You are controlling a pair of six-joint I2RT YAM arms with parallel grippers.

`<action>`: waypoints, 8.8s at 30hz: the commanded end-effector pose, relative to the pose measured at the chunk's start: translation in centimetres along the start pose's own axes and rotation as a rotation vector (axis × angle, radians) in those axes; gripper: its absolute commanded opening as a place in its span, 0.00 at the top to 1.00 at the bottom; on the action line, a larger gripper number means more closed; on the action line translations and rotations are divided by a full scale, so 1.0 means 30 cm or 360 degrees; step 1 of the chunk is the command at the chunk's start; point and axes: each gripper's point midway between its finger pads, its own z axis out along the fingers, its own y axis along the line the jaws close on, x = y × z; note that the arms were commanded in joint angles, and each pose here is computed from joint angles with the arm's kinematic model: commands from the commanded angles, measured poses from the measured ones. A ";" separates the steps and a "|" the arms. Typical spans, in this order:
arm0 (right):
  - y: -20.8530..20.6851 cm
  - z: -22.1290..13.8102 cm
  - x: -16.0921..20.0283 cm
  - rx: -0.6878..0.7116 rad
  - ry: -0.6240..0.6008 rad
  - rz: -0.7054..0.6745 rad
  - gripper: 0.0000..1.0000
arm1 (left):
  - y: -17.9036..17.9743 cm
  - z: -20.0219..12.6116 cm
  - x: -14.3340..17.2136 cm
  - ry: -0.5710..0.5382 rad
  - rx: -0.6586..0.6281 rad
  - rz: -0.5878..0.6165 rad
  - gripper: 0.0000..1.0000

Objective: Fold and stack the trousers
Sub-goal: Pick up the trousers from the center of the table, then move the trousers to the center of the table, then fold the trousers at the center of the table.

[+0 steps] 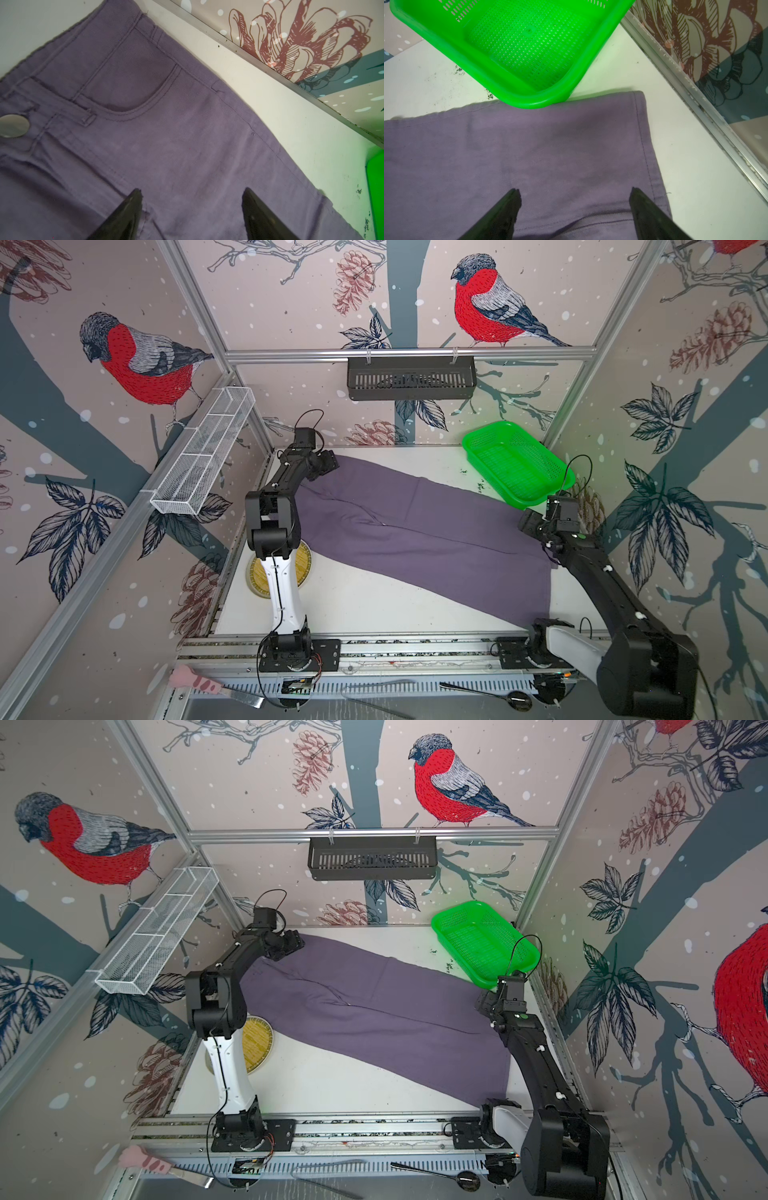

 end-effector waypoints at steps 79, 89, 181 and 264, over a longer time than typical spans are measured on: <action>-0.237 0.238 -0.092 0.0308 -0.0017 0.0125 0.16 | 0.227 0.115 -0.283 -0.0188 -0.0083 0.0368 1.00; -0.240 0.354 -0.110 0.0180 0.0092 0.0063 0.21 | 0.241 0.042 -0.265 -0.0200 0.0004 0.0289 1.00; -0.246 -0.417 0.004 0.0100 -0.0481 0.0680 0.90 | 0.654 -0.471 -0.072 -0.0826 -0.0641 -0.0464 1.00; -0.334 -0.097 -0.231 0.0296 -0.0518 0.0643 0.96 | 0.485 -0.259 -0.153 -0.0381 -0.0220 -0.0075 1.00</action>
